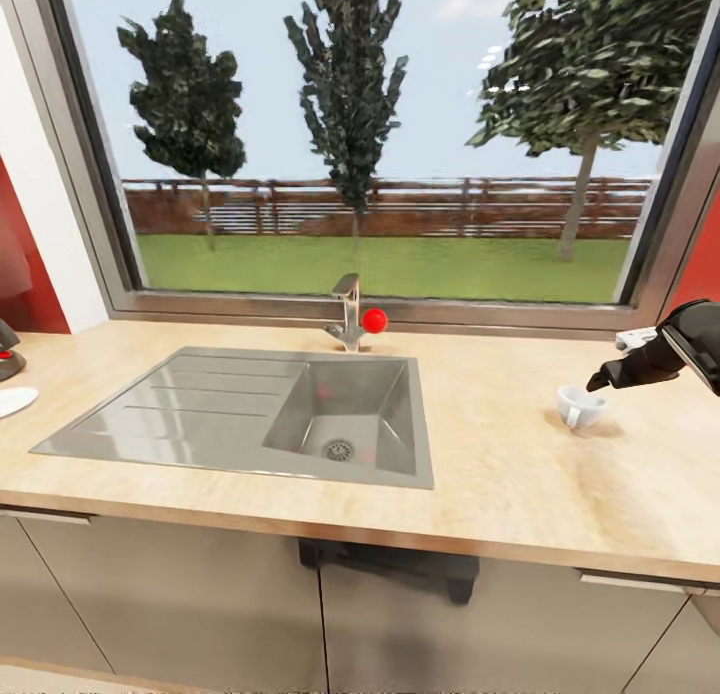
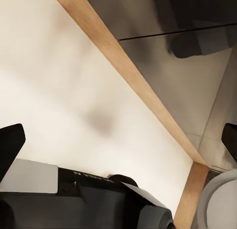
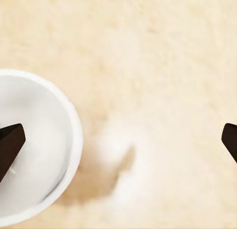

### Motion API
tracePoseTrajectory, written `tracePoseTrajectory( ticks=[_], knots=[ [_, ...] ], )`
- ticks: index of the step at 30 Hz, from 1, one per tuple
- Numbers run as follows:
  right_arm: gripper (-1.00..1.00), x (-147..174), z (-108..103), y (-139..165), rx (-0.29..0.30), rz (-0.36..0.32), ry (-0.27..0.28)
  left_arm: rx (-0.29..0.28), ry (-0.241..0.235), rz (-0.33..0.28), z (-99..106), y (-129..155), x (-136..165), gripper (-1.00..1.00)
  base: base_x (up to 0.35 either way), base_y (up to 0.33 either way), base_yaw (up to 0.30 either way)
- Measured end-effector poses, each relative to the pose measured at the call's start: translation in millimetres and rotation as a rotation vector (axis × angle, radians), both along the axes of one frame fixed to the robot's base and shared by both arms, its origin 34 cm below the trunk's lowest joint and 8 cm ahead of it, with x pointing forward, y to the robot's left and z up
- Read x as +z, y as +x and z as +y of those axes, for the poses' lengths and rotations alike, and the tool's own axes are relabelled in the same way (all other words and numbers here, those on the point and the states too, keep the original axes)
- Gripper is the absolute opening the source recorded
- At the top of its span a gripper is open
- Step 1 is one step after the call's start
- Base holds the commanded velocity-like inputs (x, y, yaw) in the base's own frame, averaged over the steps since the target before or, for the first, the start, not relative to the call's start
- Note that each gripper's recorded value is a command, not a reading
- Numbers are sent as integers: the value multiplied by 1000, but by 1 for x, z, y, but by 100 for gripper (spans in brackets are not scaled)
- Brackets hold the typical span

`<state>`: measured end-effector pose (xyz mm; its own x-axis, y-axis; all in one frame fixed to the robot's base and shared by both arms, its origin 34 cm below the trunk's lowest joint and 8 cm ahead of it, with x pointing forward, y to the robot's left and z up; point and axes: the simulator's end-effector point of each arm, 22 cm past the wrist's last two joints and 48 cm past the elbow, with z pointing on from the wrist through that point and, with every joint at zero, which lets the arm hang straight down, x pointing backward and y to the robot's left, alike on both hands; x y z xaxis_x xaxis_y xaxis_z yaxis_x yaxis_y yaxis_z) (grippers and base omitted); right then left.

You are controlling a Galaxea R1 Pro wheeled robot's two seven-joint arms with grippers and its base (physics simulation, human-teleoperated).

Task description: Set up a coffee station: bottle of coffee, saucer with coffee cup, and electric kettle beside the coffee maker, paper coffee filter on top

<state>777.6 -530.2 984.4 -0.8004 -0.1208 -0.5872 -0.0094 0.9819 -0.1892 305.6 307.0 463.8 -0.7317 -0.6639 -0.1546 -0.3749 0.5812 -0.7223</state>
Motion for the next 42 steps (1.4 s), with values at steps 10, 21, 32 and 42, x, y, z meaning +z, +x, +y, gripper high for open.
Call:
tracePoseTrajectory(
  ticks=[10,21,32,42],
  knots=[
    [100,-10,1,4,1,14,3,0,0,15,0,-4,-3,100,0,0,0],
    [100,-21,0,7,0,32,3,0,0,32,0,-9,-5,100,0,0,0],
    [100,-32,-1,9,-3,51,6,0,0,46,0,-14,-8,100,0,0,0],
    [100,-38,0,10,-2,59,8,0,0,53,0,-16,-9,100,0,0,0]
  ],
)
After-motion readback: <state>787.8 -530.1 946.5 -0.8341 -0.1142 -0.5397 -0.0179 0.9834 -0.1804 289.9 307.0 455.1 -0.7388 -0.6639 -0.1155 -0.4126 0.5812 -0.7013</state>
